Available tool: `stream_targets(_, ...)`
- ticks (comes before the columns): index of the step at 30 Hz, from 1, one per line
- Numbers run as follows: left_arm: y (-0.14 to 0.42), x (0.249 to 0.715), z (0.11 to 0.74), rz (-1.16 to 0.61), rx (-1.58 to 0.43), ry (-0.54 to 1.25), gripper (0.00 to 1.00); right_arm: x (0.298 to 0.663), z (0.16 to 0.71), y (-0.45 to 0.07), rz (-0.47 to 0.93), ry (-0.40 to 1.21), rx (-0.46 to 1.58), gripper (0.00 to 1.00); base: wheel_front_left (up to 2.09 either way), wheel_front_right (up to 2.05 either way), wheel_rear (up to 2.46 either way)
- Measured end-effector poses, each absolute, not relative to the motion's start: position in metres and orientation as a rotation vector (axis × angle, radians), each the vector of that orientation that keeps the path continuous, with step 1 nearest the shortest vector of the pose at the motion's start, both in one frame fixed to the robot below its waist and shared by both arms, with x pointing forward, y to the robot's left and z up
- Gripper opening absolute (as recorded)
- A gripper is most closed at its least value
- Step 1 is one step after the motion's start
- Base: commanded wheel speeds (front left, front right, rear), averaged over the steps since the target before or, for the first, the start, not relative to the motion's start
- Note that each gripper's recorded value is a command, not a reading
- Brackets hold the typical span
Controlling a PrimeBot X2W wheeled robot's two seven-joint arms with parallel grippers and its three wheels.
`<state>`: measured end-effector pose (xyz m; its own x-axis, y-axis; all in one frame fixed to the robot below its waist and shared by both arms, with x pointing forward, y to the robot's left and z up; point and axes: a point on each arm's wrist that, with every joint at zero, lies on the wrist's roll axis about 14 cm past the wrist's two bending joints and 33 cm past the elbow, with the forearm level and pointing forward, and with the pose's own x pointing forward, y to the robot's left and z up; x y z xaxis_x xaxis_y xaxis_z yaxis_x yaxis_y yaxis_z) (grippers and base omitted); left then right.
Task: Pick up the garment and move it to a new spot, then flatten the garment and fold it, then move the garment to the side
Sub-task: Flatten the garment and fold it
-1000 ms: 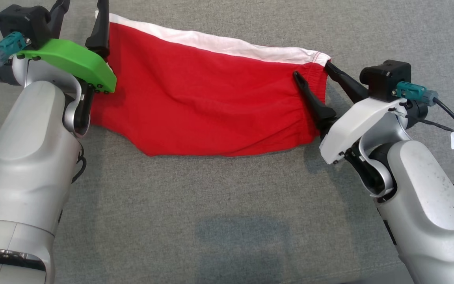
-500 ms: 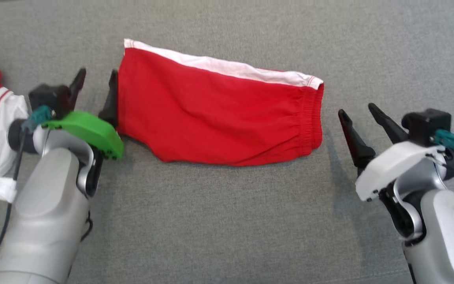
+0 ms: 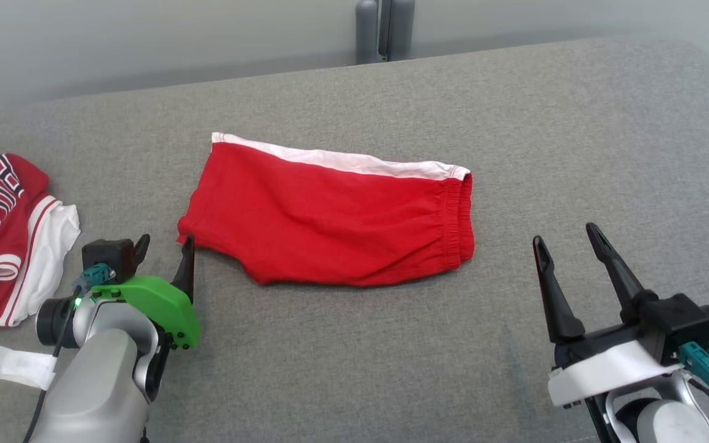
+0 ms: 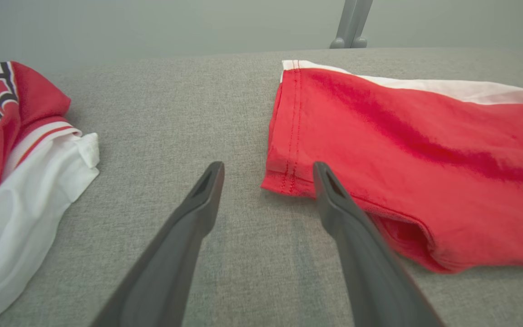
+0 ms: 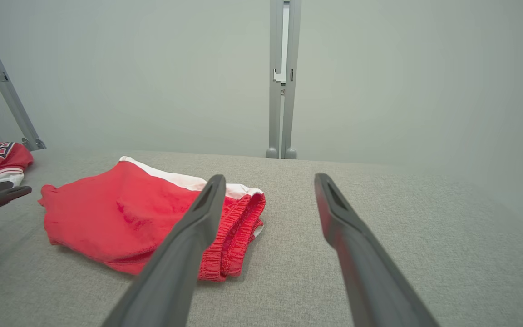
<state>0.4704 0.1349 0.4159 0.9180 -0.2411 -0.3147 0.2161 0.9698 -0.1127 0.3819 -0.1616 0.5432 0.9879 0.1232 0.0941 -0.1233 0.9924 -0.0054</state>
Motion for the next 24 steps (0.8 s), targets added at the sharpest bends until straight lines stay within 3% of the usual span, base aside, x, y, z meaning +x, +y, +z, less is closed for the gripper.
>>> stream_targets(8,0.122,0.475,0.413,-0.245,-0.083,0.362,1.0,0.351,0.535,-0.173,0.078,-0.076,0.004,1.0,0.0,0.0,0.0)
stream_targets(24,0.104,0.501,0.36,-0.26,-0.059,0.554,1.0,0.358,0.509,-0.194,0.012,0.006,-0.021,1.0,0.0,0.0,0.0)
